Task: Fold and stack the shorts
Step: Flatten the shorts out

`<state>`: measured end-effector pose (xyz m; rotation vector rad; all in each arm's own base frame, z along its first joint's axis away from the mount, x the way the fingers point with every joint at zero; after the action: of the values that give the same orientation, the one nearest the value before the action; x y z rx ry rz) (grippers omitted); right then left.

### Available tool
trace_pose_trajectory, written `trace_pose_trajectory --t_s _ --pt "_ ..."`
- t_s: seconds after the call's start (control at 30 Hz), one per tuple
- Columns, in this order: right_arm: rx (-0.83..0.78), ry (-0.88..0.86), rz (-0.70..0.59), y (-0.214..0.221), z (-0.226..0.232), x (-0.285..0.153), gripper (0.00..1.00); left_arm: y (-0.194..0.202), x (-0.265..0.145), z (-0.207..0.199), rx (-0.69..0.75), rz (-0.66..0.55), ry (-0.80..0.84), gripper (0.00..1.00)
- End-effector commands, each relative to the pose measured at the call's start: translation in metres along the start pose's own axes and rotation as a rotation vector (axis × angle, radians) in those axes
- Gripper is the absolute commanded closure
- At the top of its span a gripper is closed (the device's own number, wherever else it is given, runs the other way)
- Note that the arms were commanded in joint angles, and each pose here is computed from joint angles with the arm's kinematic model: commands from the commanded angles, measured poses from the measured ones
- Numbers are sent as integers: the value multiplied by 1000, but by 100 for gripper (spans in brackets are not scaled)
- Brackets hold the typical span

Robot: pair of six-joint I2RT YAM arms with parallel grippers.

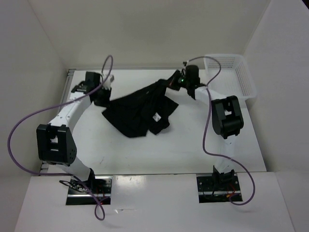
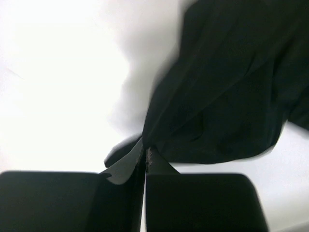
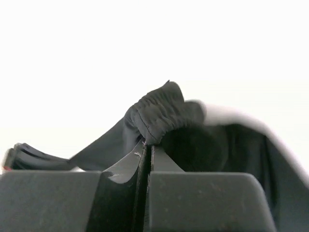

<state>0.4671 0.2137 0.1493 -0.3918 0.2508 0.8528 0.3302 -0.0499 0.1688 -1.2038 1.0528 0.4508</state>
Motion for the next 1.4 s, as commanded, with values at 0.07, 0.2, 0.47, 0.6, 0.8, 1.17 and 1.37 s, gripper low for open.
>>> trace_pose_trajectory --t_s 0.07,0.2,0.47,0.6,0.8,1.17,1.37 --pt "-272 -135 -223 -103 119 -76 100 -106 -68 59 4 -333 -238 100" --pt "-398 -245 -305 -125 179 -131 100 -153 -125 71 19 -504 -335 100" --pt "-545 -261 -273 -72 184 -178 100 -118 -129 60 0 -420 -341 100" --pt "-398 -61 -121 -32 98 -165 100 -57 -89 32 9 -250 -275 100" --pt "-14 215 22 42 -28 -177 63 46 -44 -17 39 45 -106 98" --pt "8 330 -129 49 -45 -203 40 57 -20 -4 -7 96 -101 48" --pt "0 455 -56 61 -59 -164 38 65 -10 24 -79 116 -170 41"
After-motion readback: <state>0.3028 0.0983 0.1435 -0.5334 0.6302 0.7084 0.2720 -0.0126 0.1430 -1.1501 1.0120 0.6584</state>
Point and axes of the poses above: each gripper's point midway between its finger pads, its own x axis out along the fingers, its own z axis along the line the jaws close on, y = z × x, the point moved 6 cm from there along -x, back along the fingers, and after that the axes turned 12 degrees about x, right-handed, at the moved point
